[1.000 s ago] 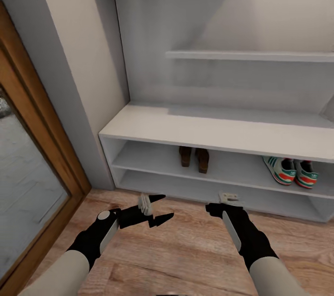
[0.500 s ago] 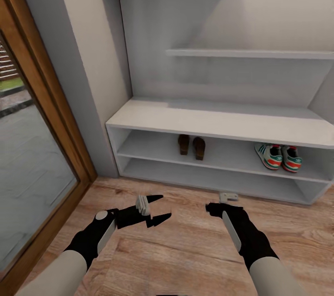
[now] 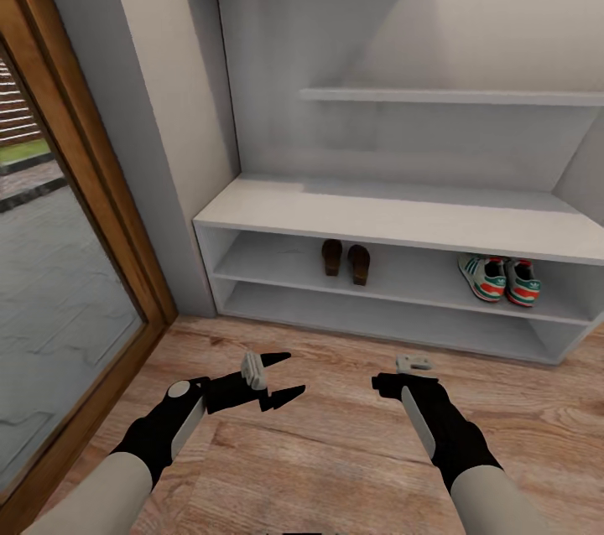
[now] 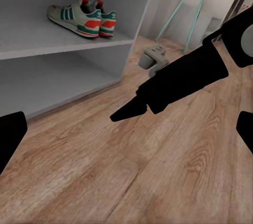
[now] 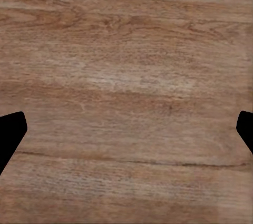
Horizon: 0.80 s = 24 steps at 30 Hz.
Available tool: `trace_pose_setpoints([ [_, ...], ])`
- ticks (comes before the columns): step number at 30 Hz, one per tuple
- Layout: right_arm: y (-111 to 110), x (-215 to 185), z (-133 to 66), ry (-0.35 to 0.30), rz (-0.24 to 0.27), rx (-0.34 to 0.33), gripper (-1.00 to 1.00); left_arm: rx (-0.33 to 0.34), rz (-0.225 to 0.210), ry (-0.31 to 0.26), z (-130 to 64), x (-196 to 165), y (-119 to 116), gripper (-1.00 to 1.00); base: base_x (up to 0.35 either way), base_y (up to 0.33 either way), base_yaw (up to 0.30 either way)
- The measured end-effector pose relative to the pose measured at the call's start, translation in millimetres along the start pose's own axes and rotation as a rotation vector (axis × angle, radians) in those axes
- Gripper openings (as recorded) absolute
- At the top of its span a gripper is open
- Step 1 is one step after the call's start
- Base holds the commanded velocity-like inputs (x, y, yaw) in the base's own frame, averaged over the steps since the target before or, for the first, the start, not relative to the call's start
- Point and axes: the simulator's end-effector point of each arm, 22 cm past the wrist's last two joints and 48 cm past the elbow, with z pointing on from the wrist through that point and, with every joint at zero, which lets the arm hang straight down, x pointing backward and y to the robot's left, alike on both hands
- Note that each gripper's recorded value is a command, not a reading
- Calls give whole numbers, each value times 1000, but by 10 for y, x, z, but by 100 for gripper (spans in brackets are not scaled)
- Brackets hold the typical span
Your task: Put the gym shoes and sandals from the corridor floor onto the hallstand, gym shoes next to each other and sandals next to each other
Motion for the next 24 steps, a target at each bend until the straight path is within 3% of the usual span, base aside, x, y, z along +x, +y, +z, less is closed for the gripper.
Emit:
trace_pose_setpoints([
  [10,1,-90,-90,-19,2,-1,100,1,21,-11,-17,-135,-34,100,0,0,0],
  [18,-24,192,-74,44,-5,6,100,4,52,-22,-30,-305,-92,100,0,0,0],
  [24,-27,85,-131,-4,2,7,100,2,76,-28,-62,-425,-122,100,0,0,0],
])
